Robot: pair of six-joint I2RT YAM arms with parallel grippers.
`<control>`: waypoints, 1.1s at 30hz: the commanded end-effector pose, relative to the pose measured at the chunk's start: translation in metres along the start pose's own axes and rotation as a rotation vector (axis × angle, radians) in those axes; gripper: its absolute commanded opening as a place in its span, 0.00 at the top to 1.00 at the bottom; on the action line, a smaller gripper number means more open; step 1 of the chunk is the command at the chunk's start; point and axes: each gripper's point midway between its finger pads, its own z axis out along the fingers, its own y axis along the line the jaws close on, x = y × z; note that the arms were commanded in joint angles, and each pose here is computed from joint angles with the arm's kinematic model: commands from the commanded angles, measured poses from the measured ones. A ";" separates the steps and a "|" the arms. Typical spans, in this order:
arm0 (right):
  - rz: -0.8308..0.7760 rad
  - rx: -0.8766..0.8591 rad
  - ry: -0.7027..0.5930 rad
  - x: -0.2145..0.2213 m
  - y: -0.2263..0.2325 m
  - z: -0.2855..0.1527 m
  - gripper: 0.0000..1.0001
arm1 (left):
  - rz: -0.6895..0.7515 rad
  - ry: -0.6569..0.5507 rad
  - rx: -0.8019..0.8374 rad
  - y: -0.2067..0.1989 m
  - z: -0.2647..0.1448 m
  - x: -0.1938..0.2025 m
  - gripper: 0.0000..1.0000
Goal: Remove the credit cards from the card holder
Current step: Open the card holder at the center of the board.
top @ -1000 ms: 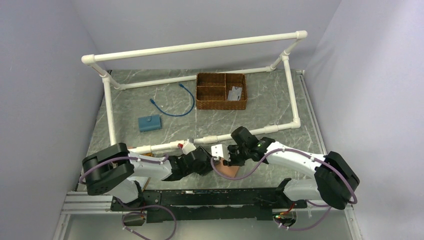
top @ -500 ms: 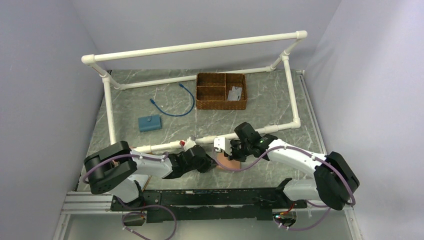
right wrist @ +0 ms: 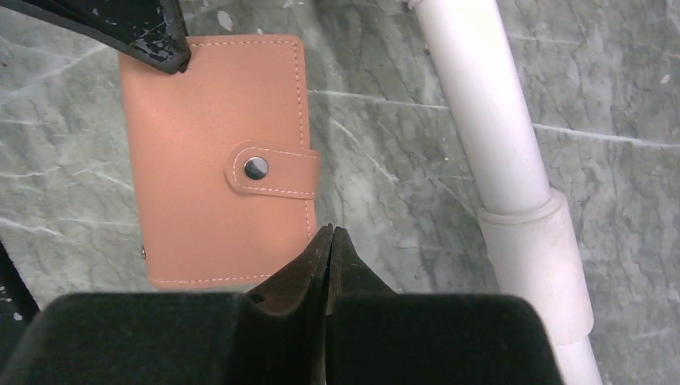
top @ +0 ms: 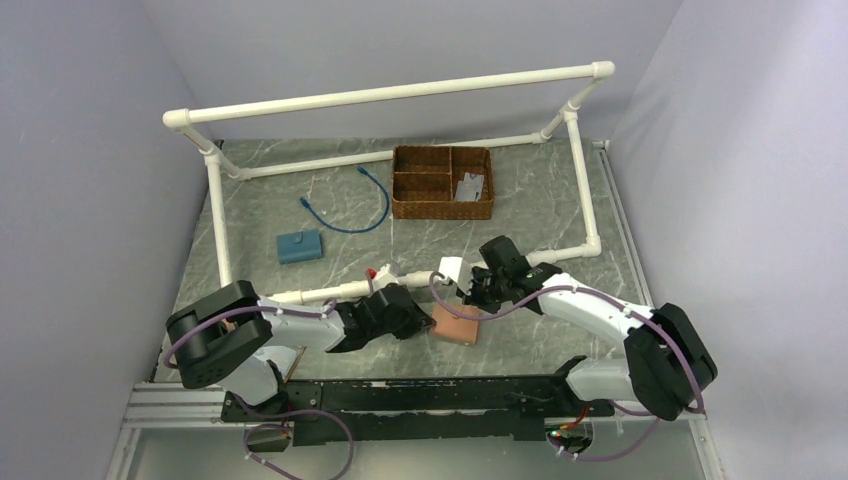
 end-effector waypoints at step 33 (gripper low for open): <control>-0.183 0.066 0.010 -0.023 0.004 0.019 1.00 | 0.169 0.125 -0.071 0.049 -0.001 0.017 1.00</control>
